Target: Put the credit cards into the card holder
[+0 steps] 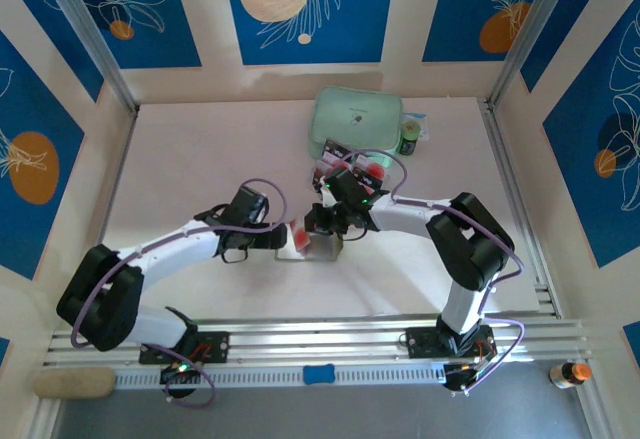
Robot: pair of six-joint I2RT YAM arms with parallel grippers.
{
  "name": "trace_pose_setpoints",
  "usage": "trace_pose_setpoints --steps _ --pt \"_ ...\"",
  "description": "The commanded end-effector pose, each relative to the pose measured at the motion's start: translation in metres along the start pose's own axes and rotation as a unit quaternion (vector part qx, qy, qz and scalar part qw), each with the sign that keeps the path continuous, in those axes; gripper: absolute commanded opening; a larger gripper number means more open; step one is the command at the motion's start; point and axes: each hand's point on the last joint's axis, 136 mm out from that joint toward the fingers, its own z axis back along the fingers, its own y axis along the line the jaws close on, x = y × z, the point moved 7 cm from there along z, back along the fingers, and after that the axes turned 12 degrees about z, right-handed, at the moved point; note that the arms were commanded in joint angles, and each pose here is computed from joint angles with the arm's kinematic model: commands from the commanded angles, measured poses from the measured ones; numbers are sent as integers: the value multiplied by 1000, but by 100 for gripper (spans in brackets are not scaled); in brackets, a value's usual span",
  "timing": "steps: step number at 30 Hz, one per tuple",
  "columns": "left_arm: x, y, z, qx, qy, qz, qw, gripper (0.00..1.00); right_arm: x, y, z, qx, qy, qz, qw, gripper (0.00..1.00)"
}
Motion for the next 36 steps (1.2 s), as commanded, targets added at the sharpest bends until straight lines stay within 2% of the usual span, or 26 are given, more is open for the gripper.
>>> trace_pose_setpoints --steps 1,11,25,36 --pt "2 -5 -4 -3 11 -5 1000 92 -5 3 -4 13 10 -4 1000 0" --pt "-10 -6 -27 7 41 -22 999 92 -6 3 3 13 0 -10 1000 0" --pt "-23 10 -34 72 53 -32 995 91 -24 -20 35 28 -134 -61 989 0" --pt "-27 13 -35 88 54 -28 994 91 -30 -28 35 36 -175 -79 981 0"
